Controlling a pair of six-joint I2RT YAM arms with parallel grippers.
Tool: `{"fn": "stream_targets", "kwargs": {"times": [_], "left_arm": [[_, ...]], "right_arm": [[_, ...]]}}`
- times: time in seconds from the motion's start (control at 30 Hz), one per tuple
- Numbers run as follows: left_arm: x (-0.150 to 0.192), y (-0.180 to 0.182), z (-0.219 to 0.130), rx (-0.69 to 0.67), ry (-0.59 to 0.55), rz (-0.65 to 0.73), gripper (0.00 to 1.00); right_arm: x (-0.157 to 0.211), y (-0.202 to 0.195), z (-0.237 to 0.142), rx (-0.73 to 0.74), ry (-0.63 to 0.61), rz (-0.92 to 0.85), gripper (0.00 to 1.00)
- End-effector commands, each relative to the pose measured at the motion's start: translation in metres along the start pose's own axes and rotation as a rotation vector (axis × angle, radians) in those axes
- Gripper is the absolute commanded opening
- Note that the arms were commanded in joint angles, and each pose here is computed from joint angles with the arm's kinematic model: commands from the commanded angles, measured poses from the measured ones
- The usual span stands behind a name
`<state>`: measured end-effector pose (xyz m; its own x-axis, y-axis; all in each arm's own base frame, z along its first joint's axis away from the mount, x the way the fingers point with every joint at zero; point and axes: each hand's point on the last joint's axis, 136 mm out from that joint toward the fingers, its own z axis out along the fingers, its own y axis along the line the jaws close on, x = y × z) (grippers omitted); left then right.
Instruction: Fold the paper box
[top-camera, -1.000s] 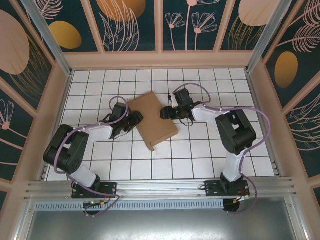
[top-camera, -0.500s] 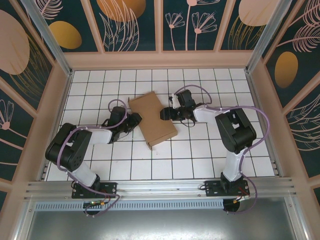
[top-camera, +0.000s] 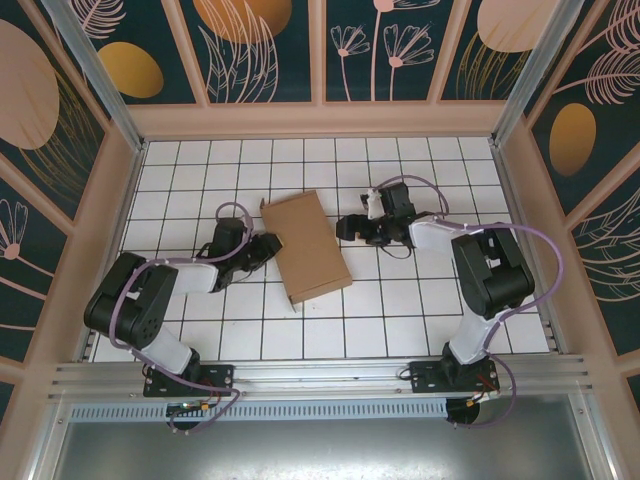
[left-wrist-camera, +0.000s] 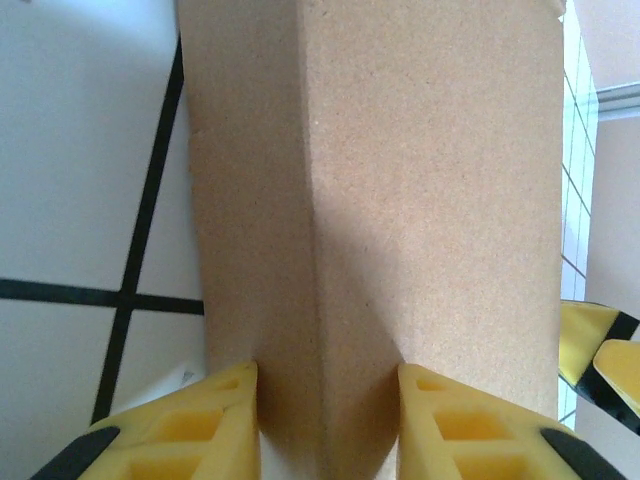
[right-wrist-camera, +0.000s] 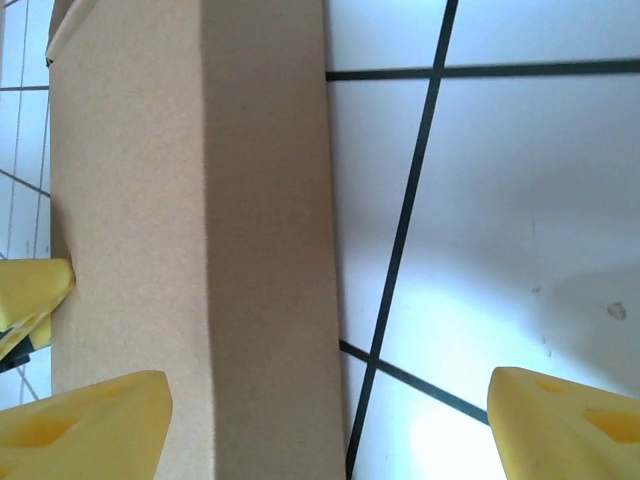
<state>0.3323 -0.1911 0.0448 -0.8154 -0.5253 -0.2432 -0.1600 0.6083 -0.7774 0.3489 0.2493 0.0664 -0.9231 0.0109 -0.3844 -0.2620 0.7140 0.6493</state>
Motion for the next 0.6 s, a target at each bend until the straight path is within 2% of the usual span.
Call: {"fn": "stream_targets", "kwargs": {"times": [0.0,0.3,0.57], "left_arm": [[0.016,0.020,-0.005,-0.028,0.059,-0.010,0.30],[0.023,0.026,-0.004,0.016,0.091,-0.054,0.26],[0.022,0.020,-0.004,0.055,0.093,-0.059,0.24]], "right_arm": [[0.009,0.020,0.006,-0.134,0.046,0.004,0.85],[0.035,0.020,0.033,-0.233,0.165,0.084,0.92],[0.050,0.049,0.040,-0.383,0.215,0.086,0.89]]}}
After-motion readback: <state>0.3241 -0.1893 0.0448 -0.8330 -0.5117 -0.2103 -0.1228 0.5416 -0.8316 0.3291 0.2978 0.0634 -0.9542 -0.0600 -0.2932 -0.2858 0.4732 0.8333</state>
